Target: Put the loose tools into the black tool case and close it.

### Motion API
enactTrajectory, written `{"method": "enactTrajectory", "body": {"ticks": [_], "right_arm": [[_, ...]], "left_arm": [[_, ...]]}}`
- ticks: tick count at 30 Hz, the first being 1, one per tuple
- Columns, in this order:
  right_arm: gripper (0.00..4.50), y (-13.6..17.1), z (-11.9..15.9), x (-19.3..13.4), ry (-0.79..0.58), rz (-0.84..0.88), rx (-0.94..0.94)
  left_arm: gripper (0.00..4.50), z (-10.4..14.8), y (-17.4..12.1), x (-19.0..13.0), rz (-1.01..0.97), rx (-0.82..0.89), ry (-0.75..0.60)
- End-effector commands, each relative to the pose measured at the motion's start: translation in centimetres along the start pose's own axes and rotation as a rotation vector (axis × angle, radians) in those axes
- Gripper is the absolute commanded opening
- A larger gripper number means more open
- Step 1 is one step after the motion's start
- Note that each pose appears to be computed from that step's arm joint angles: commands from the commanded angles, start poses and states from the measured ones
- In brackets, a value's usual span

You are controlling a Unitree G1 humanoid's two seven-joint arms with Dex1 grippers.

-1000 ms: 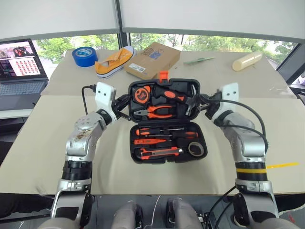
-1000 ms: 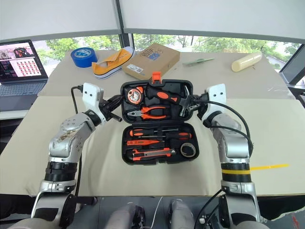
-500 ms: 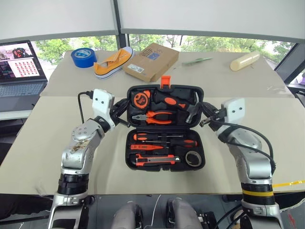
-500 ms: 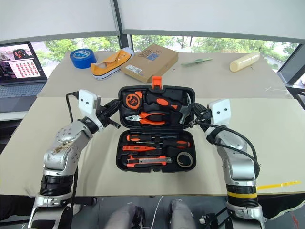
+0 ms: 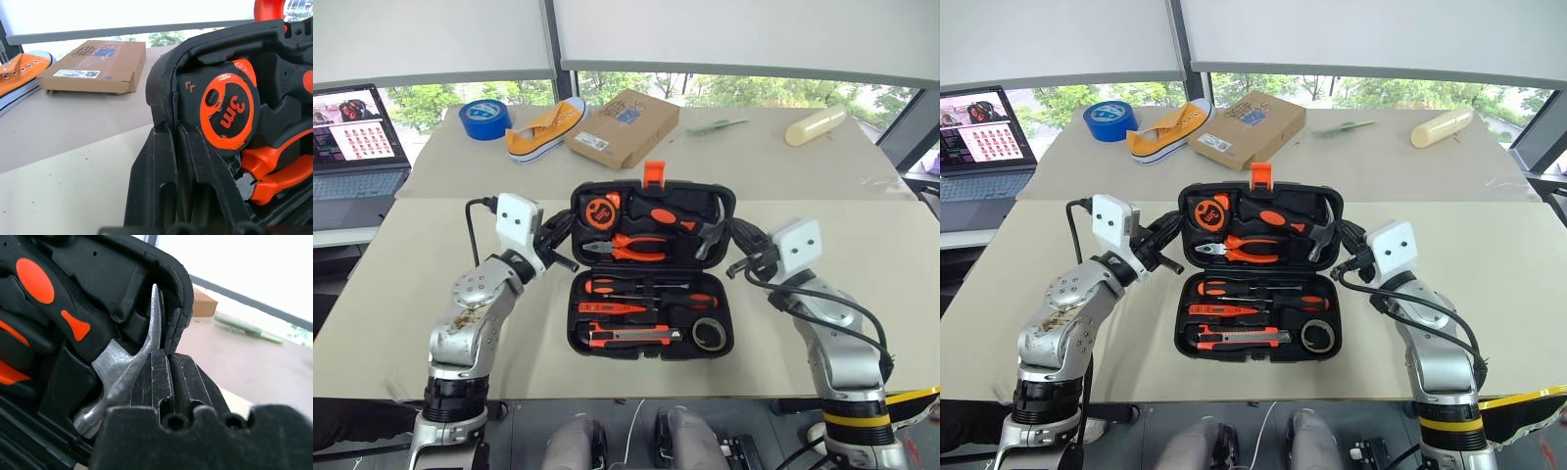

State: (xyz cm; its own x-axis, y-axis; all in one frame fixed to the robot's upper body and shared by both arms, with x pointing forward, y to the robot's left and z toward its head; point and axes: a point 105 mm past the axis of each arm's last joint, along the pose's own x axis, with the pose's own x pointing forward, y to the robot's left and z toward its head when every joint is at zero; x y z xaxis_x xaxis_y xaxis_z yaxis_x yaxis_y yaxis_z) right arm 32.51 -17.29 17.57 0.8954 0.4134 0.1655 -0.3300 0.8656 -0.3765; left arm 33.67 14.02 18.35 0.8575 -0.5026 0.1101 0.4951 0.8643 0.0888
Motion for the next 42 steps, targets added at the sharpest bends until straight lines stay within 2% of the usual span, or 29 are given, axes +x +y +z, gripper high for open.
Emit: {"method": "enactTrajectory", "body": {"ticks": [1,5,10,11,12,13,14,16,19,20,22,23,26,29,33,37,42], "right_arm": [[0.00,-0.4,2.6,-0.9,-0.091,-0.003,-0.081],[0.00,0.2,3.2,-2.0,-0.100,0.028,-0.093],[0.00,1.5,4.6,-4.3,-0.136,0.106,-0.173],[0.81,2.0,5.0,-5.1,-0.145,0.136,-0.200],[0.99,2.5,5.3,-5.9,-0.154,0.171,-0.228],[1.21,3.7,5.6,-7.1,-0.164,0.240,-0.232],[1.58,4.7,5.6,-8.2,-0.152,0.305,-0.238],[2.22,5.6,3.9,-10.7,-0.034,0.375,-0.212],[3.27,4.8,2.1,-13.4,0.077,0.401,-0.224],[3.50,4.7,1.8,-14.2,0.101,0.426,-0.230],[4.32,4.7,1.0,-15.5,0.165,0.479,-0.211],[4.46,4.5,0.4,-16.0,0.203,0.485,-0.177],[4.46,2.3,-0.4,-14.4,0.258,0.340,-0.038],[4.46,1.2,0.2,-12.4,0.231,0.269,0.017],[4.46,-0.6,0.8,-8.6,0.200,0.153,0.148],[4.46,-2.0,0.5,-4.3,0.229,0.058,0.286],[4.46,-2.5,-1.0,-1.5,0.329,0.030,0.372]], "left_arm": [[0.01,0.5,0.3,-0.6,0.017,0.020,0.000],[0.01,0.4,0.3,-1.2,0.026,0.023,0.016],[0.01,-0.4,0.1,-3.5,0.036,0.031,0.064],[0.36,-0.8,0.2,-4.5,0.046,0.021,0.084],[0.74,-1.1,0.2,-5.4,0.051,0.018,0.104],[0.92,-1.5,0.2,-6.6,0.058,0.029,0.131],[1.34,-1.9,0.3,-7.7,0.069,0.033,0.161],[2.02,-3.1,0.7,-10.3,0.108,0.022,0.241],[3.09,-5.0,1.7,-14.1,0.129,0.039,0.367],[3.38,-5.5,2.4,-15.1,0.149,0.038,0.403],[4.18,-6.2,3.9,-16.4,0.200,0.017,0.443],[4.39,-6.4,4.5,-16.5,0.215,0.012,0.451],[4.39,-6.0,5.0,-14.4,0.178,-0.006,0.423],[4.39,-5.1,5.1,-12.3,0.155,-0.033,0.378],[4.39,-3.8,4.2,-8.0,0.086,-0.127,0.335],[4.39,-3.3,2.9,-3.5,0.005,-0.221,0.365],[4.39,-3.3,2.2,-0.1,-0.034,-0.304,0.410]]}}
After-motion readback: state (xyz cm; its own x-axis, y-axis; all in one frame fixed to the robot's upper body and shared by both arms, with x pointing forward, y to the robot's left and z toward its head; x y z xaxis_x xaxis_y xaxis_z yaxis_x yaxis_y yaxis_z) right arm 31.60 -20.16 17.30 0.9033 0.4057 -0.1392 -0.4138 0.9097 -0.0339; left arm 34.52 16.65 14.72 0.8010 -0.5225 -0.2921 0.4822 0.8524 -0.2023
